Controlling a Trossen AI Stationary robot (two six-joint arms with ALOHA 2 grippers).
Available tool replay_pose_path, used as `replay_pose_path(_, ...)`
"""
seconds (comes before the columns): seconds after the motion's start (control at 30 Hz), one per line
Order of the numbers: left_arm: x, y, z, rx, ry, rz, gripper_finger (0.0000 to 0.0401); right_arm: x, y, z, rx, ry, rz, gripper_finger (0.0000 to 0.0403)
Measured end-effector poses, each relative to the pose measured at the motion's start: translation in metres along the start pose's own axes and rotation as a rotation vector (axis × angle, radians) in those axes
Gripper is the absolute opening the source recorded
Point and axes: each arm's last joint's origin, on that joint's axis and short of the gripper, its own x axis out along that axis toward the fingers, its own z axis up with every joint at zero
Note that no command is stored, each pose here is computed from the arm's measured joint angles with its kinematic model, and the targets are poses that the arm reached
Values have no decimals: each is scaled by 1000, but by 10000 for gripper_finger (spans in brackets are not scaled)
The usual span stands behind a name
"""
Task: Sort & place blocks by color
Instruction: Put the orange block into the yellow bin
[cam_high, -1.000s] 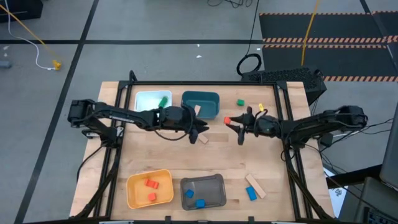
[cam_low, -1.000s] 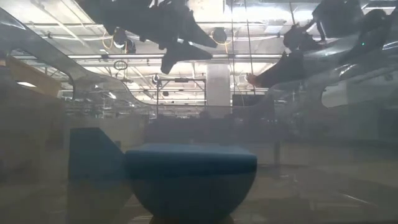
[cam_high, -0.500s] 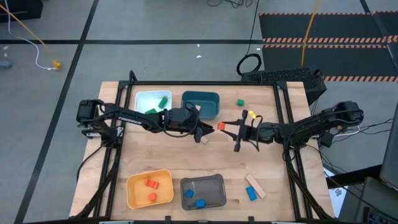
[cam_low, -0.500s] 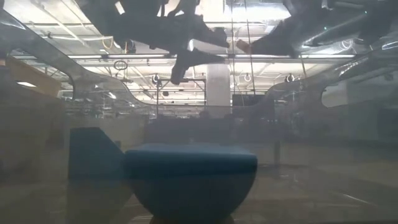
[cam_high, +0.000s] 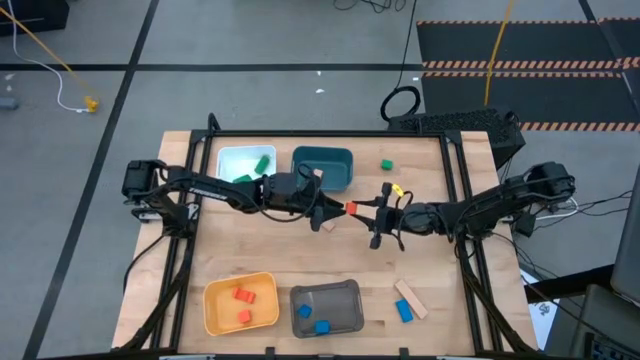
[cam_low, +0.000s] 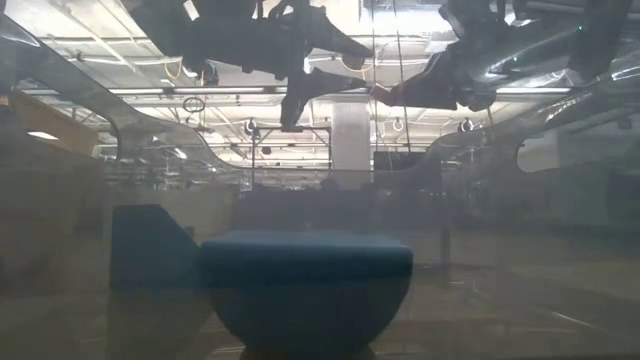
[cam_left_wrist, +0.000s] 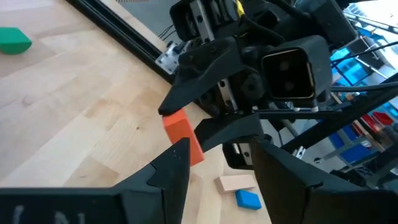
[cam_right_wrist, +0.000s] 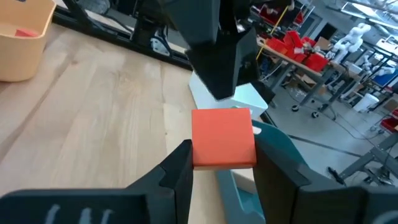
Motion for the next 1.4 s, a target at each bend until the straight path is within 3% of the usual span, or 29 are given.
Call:
replay_pose_path(0.3,0,2,1,-31,-8,13,225,3,-2,10,-51,-39,-15,119)
replay_pose_path(0.5,0,2,1,-34,-14,19,236,5,-4,17,-76,-57,-23,119)
replay_pose_path(1.1,0,2,3,-55,-45,43,155,6,-5,22,-64,-75,-27,119)
replay_pose_path(1.4,-1,3,3,-72,-45,50,157,22,3,26,-118,-61,-21,119)
